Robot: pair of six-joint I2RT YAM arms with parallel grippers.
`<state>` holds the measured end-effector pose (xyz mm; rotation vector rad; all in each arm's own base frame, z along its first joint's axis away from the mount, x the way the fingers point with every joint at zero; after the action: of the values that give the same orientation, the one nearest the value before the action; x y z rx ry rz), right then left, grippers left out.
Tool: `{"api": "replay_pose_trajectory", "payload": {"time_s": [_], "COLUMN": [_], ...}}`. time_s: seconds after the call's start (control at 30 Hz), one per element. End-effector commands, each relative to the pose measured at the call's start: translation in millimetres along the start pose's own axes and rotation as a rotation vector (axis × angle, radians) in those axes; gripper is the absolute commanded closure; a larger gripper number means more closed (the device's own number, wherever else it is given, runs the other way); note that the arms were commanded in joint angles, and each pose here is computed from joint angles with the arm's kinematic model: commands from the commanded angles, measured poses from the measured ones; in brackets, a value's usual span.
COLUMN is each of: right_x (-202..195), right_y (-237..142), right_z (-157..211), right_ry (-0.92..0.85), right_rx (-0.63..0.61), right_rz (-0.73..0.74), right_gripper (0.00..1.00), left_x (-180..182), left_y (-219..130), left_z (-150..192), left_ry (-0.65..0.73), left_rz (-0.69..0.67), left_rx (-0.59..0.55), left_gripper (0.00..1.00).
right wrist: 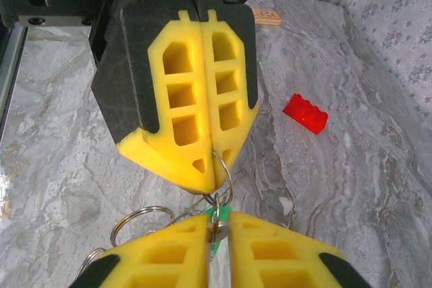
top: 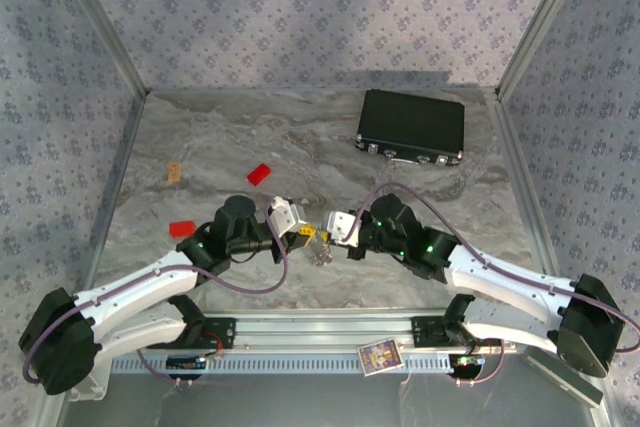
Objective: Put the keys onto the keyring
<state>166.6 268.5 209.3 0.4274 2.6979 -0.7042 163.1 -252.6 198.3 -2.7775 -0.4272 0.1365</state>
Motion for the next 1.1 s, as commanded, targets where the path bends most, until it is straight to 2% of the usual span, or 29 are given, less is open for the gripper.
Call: {"api": "replay_pose_trajectory", "payload": {"time_s": [0.0, 0.13, 0.47, 0.57, 0.67, 0.87, 1.07], "right_x": [1, 3, 21, 17, 10, 1, -16], "right_y": [1, 1, 12, 6, -9, -39, -34], "right_z": [-6, -7, 1, -2, -6, -13, -22], "right_ry": [-0.021, -0.031, -0.061, -0.046, -0.006, 0.21, 0.227], "right_rx": [-0.001, 0.003, 0.046, 0.024, -0.002, -0.09, -0.15], "right_rz": [-0.016, -0.026, -0.088, -0.066, -0.076, -0.252, -0.193], "right_gripper": [0.89, 1.0, 1.0, 0.81, 0.73, 0.73, 0.84], "left_x": [-3, -3, 1, 0, -1, -9, -19], "left_y": [-6, -6, -6, -6, -6, -3, -5], "left_z": [-29, -30, -39, -35, -26, -16, -14], "left_ry": [0.025, 0.025, 0.009, 0.034, 0.094, 0.224, 0.314], "left_rz": [0.015, 0.016, -0.009, -0.011, -0.009, 0.051, 0.125], "left_rx": [-0.094, -0.102, -0.171, -0.158, -0.132, -0.091, -0.107], "left_gripper": [1.0, 1.0, 1.0, 1.0, 1.0, 1.0, 1.0]}}
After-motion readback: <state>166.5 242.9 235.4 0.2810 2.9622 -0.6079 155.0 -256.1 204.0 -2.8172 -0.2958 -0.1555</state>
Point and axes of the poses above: each hand's point on the last joint's axis, 136 mm out from that joint toward the fingers, its own y axis out along the fingers, its own x axis along the line the jaws close on, z = x × y, the point moved 4 cm from there along -y, back along the fingers
